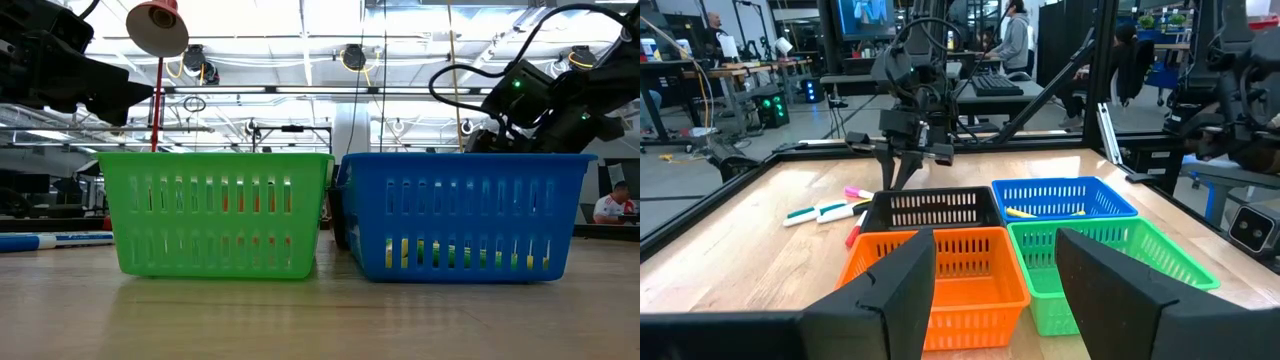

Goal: Pick & Place Markers
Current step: Put the bottom black highlighter pen into the black basket

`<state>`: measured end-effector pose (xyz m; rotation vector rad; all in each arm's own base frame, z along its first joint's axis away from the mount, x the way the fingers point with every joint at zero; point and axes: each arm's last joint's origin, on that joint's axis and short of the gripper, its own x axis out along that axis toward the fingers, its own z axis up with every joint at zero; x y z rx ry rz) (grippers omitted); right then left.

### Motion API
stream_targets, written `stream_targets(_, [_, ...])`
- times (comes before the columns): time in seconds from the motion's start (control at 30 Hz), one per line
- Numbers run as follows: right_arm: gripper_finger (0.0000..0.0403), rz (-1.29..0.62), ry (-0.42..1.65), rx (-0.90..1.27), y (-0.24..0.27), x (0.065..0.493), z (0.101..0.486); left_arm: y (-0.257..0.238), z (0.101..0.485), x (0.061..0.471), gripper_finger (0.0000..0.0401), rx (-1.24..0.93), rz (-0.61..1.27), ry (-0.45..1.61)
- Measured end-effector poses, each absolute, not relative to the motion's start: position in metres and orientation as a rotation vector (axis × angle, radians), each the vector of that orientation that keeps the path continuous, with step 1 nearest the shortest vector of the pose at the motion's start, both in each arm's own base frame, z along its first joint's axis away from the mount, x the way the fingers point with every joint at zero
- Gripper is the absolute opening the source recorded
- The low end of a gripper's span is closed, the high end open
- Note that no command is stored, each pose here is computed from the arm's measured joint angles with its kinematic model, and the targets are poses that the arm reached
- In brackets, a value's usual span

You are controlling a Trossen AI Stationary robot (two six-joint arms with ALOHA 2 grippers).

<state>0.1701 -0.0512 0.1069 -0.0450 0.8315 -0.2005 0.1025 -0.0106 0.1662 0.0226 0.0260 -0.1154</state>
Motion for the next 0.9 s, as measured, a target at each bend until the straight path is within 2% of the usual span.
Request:
stream_targets(0.5, [0.0028, -0.125, 0.811, -0.066, -0.038, 0.191, 0.134, -0.011, 0.166, 0.103, 0.0212, 0.023, -0.115, 0.026])
stream_targets(0.77, [0.0027, -0.226, 0.862, -0.154, -0.031, 0.199, 0.147, -0.011, 0.166, 0.102, 0.0212, 0.023, -0.116, 0.026])
stream_targets(0.9, [0.0026, -0.214, 0.850, -0.175, -0.027, 0.200, 0.148, -0.011, 0.166, 0.103, 0.0212, 0.023, -0.115, 0.026])
